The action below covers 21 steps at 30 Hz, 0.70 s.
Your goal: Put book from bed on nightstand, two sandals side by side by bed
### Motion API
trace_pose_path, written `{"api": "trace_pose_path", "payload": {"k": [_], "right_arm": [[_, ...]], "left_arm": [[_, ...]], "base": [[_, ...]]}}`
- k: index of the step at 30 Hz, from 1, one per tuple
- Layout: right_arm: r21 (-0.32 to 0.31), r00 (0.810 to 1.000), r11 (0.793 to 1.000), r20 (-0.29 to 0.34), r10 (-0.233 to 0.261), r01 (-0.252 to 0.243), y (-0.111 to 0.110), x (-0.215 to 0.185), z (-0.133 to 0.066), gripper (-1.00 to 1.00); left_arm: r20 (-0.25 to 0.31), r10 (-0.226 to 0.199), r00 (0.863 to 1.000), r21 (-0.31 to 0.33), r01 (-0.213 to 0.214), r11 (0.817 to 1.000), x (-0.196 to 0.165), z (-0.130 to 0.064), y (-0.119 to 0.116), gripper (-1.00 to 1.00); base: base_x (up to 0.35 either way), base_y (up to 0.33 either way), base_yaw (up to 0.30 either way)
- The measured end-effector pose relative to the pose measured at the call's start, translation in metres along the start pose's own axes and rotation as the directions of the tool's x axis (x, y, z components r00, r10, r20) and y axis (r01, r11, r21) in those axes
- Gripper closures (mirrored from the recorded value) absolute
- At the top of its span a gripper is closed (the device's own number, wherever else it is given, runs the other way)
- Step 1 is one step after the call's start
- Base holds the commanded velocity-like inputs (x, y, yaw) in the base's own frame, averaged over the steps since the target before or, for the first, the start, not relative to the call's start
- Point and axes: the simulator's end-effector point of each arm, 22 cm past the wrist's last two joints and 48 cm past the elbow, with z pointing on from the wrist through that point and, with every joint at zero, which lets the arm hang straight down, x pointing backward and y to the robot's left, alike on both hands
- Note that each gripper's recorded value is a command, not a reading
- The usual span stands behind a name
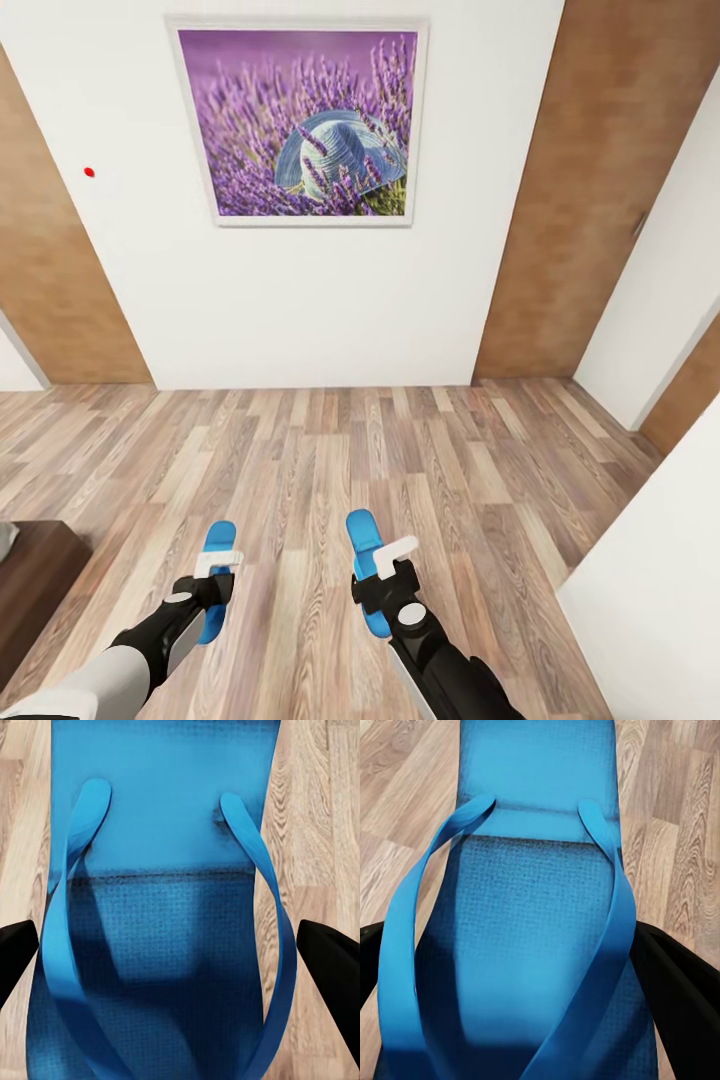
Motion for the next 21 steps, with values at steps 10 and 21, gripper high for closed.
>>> {"api": "trace_pose_path", "payload": {"k": [10,21], "right_arm": [[0.0,1.0,1.0,0.024,0.003,-0.003,-0.0007,-0.0052,-0.0001,1.0],[-0.001,1.0,1.0,0.029,0.007,-0.007,-0.0006,-0.0062,-0.0002,1.0]], "left_arm": [[0.0,0.002,1.0,0.0,-0.002,1.0,-0.0001,0.0,-0.0001,1.0],[0.001,0.002,1.0,0.001,-0.002,1.0,-0.0002,-0.0002,-0.001,1.0]], "base": [[0.207,0.017,0.0],[0.286,0.001,0.0]]}}
